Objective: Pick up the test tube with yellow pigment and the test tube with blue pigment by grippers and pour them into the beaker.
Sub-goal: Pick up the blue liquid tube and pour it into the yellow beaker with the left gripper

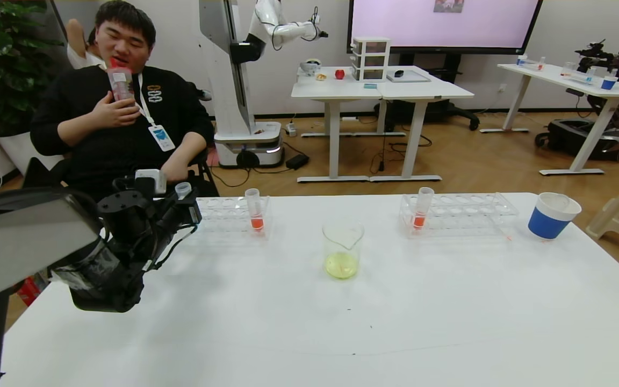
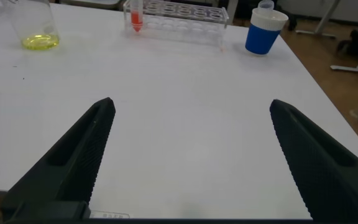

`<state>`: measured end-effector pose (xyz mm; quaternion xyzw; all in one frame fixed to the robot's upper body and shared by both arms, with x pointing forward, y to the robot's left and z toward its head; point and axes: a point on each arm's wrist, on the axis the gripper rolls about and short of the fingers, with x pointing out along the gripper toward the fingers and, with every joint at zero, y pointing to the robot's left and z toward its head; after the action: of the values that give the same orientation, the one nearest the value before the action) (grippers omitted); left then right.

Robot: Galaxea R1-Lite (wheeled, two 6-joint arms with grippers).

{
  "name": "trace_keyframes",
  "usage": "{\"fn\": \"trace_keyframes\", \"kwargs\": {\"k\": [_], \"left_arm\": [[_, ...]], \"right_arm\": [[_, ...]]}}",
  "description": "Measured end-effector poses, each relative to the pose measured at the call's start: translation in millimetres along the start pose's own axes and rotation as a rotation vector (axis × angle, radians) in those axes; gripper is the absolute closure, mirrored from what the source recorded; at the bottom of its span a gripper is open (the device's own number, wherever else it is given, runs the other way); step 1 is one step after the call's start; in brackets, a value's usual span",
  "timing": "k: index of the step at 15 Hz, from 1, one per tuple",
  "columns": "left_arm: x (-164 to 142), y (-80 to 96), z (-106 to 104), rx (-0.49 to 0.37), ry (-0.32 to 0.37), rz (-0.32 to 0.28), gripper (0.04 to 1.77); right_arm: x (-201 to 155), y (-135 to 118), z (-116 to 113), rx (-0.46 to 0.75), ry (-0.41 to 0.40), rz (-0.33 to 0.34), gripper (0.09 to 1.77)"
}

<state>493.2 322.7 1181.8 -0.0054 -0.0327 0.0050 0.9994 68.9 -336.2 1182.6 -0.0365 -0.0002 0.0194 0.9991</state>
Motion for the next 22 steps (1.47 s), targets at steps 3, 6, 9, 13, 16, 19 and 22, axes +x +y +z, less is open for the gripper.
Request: {"fn": "trace_keyframes", "kwargs": {"k": [3,6,9,13,16,19,22], "left_arm": [[-3,-1.1,21,0.002,0.003,-0.004,1.31],[-6,-1.9,39,0.002,-0.029,-0.007,1.31],[-8,-1.9,45,0.002,-0.045,-0.007,1.31],[-9,-4.9,53,0.007,-0.029,-0.022,1.31],[-9,-14.7,74,0.01,0.031,-0.119,1.31],[-12,-39.1,102,0.006,0.056,-0.245,1.31],[-25,-78.4,132,0.02,0.022,-0.387,1.31]], "right_arm": [[0,0,0,0.0,0.0,0.0,0.12],[0,0,0,0.0,0.0,0.0,0.12],[0,0,0,0.0,0.0,0.0,0.12],[0,0,0,0.0,0.0,0.0,0.12],[0,0,0,0.0,0.0,0.0,0.12],[0,0,0,0.0,0.0,0.0,0.12],[0,0,0,0.0,0.0,0.0,0.12]]}}
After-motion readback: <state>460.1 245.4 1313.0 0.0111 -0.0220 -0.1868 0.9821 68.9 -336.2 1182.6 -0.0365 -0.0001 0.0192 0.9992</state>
